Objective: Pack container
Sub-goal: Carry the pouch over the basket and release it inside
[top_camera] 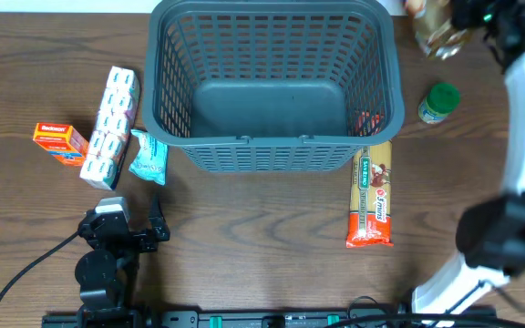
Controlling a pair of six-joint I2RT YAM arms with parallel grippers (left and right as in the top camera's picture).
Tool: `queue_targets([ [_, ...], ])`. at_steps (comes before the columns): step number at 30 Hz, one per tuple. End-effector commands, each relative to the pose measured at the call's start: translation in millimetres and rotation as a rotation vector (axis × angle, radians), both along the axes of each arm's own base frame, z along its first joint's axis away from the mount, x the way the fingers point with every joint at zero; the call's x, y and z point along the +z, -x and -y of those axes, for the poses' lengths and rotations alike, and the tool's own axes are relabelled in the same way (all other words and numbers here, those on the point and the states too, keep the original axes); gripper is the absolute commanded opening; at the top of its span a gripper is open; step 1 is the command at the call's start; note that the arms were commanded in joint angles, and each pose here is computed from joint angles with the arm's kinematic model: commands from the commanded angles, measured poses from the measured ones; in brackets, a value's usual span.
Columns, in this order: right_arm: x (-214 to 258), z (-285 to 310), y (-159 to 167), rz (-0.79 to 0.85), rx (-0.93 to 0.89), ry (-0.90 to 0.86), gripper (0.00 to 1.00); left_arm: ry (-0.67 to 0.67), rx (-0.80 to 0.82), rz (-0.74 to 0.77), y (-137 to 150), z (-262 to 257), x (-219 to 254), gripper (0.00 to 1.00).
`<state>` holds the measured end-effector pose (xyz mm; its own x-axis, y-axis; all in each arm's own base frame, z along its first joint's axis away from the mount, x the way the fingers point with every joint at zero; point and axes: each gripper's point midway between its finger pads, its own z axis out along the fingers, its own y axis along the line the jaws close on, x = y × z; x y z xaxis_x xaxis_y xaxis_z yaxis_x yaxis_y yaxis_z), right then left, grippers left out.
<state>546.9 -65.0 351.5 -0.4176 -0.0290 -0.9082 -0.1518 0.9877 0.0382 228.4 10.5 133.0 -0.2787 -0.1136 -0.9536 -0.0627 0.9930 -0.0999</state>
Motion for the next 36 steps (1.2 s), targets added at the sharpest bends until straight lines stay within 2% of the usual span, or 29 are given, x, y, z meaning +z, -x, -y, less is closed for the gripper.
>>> queue_targets([
  [1, 122.1, -29.7, 54.8, 0.24, 0.024, -0.078, 0.01, -0.012, 0.006, -0.023, 0.4, -2.1, -10.7, 0.98],
  [7, 202.6, -74.7, 121.8, 0.388, 0.066, -0.232, 0.01, -0.012, 0.006, -0.023, 0.4, -2.1, -10.7, 0.98],
  [11, 215.4, -99.6, 147.1, 0.36, 0.074, -0.393, 0.01, -0.012, 0.006, -0.023, 0.4, -2.1, -10.7, 0.99],
  [14, 189.9, -113.5, 148.5, 0.229, -0.021, -0.505, 0.01, -0.012, 0.006, -0.023, 0.4, -2.1, -10.7, 0.98],
  [16, 159.3, -115.1, 149.7, 0.11, -0.15, -0.554, 0.01, -0.012, 0.006, -0.023, 0.4, -2.1, -10.7, 0.98],
  [20, 111.5, -123.5, 154.3, -0.051, -0.33, -0.572, 0.01, -0.012, 0.006, -0.023, 0.4, -2.1, -10.7, 0.98],
  [29, 60.7, -174.6, 140.4, -0.183, -0.338, -0.469, 0.01, -0.012, 0.006, -0.023, 0.4, -2.1, -10.7, 0.98],
  [36, 48.0, -181.3, 139.1, -0.224, -0.341, -0.457, 0.01, -0.012, 0.006, -0.023, 0.4, -2.1, -10.7, 0.98],
])
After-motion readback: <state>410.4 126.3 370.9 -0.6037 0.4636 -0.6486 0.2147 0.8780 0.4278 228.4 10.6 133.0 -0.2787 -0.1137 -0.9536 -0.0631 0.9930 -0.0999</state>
